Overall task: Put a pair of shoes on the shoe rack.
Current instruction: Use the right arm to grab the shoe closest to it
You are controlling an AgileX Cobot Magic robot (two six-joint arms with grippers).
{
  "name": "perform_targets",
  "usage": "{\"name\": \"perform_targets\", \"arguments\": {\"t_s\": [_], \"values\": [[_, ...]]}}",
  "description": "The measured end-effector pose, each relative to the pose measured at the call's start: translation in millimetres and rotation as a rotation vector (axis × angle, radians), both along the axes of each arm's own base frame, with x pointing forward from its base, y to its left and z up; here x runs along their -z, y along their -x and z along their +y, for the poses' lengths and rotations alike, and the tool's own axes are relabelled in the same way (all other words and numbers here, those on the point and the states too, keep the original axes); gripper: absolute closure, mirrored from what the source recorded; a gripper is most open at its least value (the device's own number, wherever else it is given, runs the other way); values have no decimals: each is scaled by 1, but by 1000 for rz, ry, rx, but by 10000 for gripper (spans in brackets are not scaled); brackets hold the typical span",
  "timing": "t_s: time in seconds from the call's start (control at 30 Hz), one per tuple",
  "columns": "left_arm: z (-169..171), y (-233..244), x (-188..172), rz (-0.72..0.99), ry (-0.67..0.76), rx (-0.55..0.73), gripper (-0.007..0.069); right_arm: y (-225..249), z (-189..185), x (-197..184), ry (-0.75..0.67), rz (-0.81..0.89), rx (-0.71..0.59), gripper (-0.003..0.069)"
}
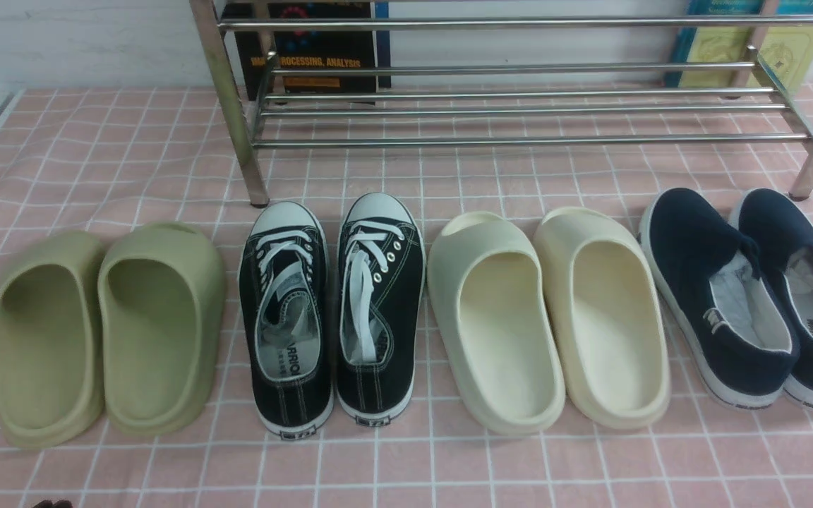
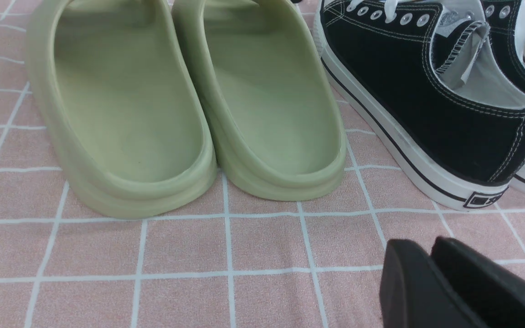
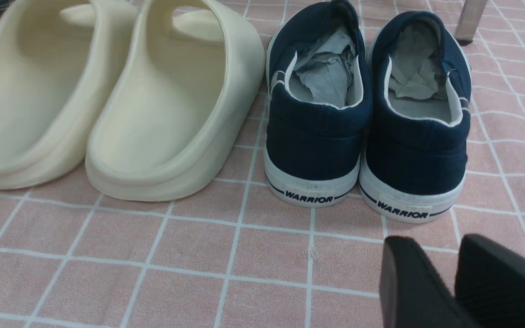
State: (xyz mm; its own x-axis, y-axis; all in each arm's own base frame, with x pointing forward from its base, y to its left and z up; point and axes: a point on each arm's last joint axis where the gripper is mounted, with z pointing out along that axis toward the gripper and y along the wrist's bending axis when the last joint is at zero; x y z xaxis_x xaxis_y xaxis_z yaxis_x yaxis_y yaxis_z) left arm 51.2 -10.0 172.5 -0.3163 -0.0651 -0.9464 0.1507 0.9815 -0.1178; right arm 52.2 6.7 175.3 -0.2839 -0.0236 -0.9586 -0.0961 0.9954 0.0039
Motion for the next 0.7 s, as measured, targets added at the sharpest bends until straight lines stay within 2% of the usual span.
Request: {"name": "perform_targets", "arguments": {"t_s": [0.7], "values": [[0,0,0,0,0,0,517,0,0,0,0,0,0,456]]}}
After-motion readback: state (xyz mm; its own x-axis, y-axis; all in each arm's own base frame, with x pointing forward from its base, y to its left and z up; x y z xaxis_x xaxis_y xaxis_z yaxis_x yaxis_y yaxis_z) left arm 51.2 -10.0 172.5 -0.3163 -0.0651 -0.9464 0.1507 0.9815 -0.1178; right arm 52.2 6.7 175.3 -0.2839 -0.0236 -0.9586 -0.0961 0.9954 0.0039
